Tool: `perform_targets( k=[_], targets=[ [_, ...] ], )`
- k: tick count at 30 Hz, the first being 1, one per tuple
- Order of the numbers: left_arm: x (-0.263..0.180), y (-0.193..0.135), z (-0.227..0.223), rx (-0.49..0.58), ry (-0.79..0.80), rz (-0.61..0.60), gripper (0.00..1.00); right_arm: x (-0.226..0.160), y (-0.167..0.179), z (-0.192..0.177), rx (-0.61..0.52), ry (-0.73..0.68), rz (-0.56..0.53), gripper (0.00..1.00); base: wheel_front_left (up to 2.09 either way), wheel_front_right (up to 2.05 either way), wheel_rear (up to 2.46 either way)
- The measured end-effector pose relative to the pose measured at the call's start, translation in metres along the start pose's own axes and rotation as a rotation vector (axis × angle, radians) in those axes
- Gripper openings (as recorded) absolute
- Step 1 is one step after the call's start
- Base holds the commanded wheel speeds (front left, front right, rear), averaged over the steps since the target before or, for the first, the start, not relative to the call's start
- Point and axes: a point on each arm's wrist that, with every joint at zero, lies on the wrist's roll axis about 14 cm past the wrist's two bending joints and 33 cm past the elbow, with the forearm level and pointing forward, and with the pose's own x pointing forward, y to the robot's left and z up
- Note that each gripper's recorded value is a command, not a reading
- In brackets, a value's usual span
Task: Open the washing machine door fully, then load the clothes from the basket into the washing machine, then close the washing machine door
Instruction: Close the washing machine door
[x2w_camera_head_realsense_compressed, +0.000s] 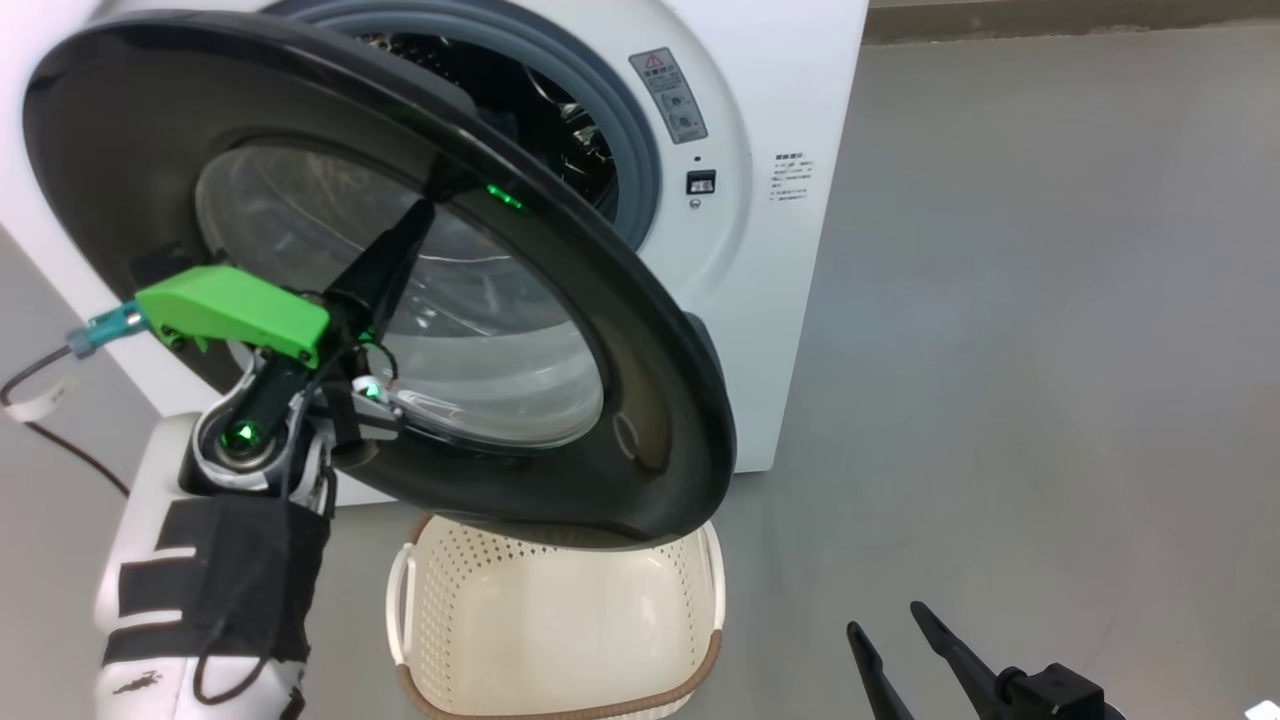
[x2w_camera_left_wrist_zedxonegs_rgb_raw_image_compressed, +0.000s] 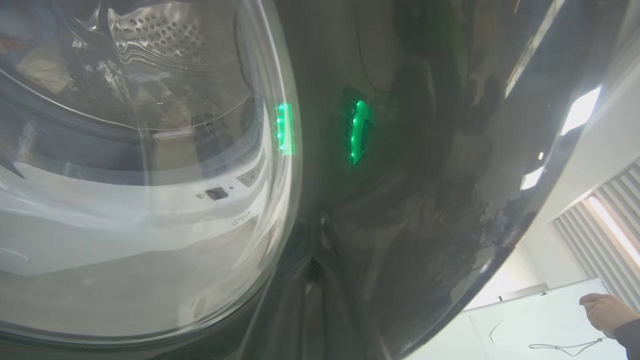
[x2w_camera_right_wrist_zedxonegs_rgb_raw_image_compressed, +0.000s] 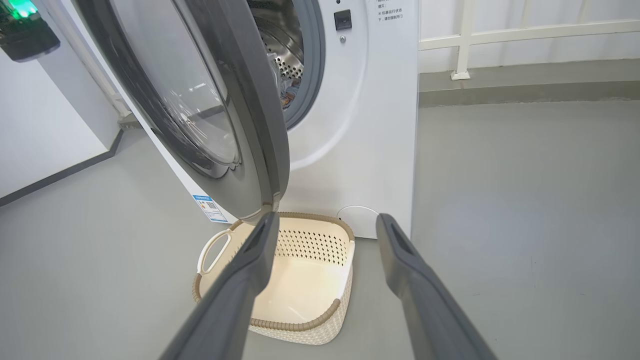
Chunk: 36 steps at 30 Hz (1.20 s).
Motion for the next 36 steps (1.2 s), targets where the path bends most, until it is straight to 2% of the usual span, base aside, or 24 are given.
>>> perform_targets(
  k=[1, 3, 5, 6, 10, 13, 14, 15, 16, 20, 22, 30, 36],
  targets=[
    [-0.001, -0.003, -0.001, 0.007, 0.002, -0.007, 0.02, 0.000, 0.000, 0.000, 0.000, -0.001, 0.001, 1.00, 0.00, 0.00, 0.00],
    [-0.002, -0.005, -0.003, 0.036, 0.010, -0.010, 0.23, 0.001, 0.000, 0.001, 0.000, -0.004, 0.001, 1.00, 0.00, 0.00, 0.00],
    [-0.007, -0.004, -0.004, 0.075, 0.015, -0.002, 0.65, 0.003, 0.000, 0.002, -0.001, -0.007, 0.002, 1.00, 0.00, 0.00, 0.00],
    [-0.010, -0.002, -0.004, 0.089, 0.016, 0.005, 0.98, 0.003, 0.000, 0.003, -0.002, -0.009, 0.003, 1.00, 0.00, 0.00, 0.00],
    [-0.027, 0.012, -0.005, 0.184, 0.002, 0.057, 1.00, 0.005, 0.003, 0.004, -0.003, -0.013, 0.015, 1.00, 0.00, 0.00, 0.00],
    [-0.042, 0.023, -0.003, 0.319, -0.012, 0.103, 1.00, 0.007, 0.005, 0.007, -0.004, -0.022, 0.021, 1.00, 0.00, 0.00, 0.00],
    [-0.042, 0.023, -0.003, 0.319, -0.012, 0.103, 1.00, 0.007, 0.005, 0.007, -0.004, -0.022, 0.021, 1.00, 0.00, 0.00, 0.00],
    [-0.053, 0.029, -0.002, 0.421, -0.022, 0.129, 1.00, 0.007, 0.006, 0.009, -0.005, -0.027, 0.025, 1.00, 0.00, 0.00, 0.00],
    [-0.053, 0.029, -0.002, 0.421, -0.022, 0.129, 1.00, 0.007, 0.006, 0.009, -0.005, -0.027, 0.025, 1.00, 0.00, 0.00, 0.00],
    [-0.079, 0.049, 0.000, 0.649, -0.045, 0.199, 1.00, 0.007, 0.006, 0.012, -0.007, -0.036, 0.025, 1.00, 0.00, 0.00, 0.00],
    [-0.092, 0.060, -0.002, 0.718, -0.051, 0.225, 1.00, 0.005, 0.005, 0.011, -0.007, -0.034, 0.022, 1.00, 0.00, 0.00, 0.00],
    [-0.145, 0.098, -0.007, 0.900, -0.170, 0.369, 1.00, -0.003, -0.007, 0.015, -0.021, -0.047, -0.014, 1.00, 0.00, 0.00, 0.00],
    [-0.186, 0.131, -0.016, 0.944, -0.196, 0.510, 1.00, -0.010, -0.016, 0.014, -0.027, -0.044, -0.042, 1.00, 0.00, 0.00, 0.00]
  ],
)
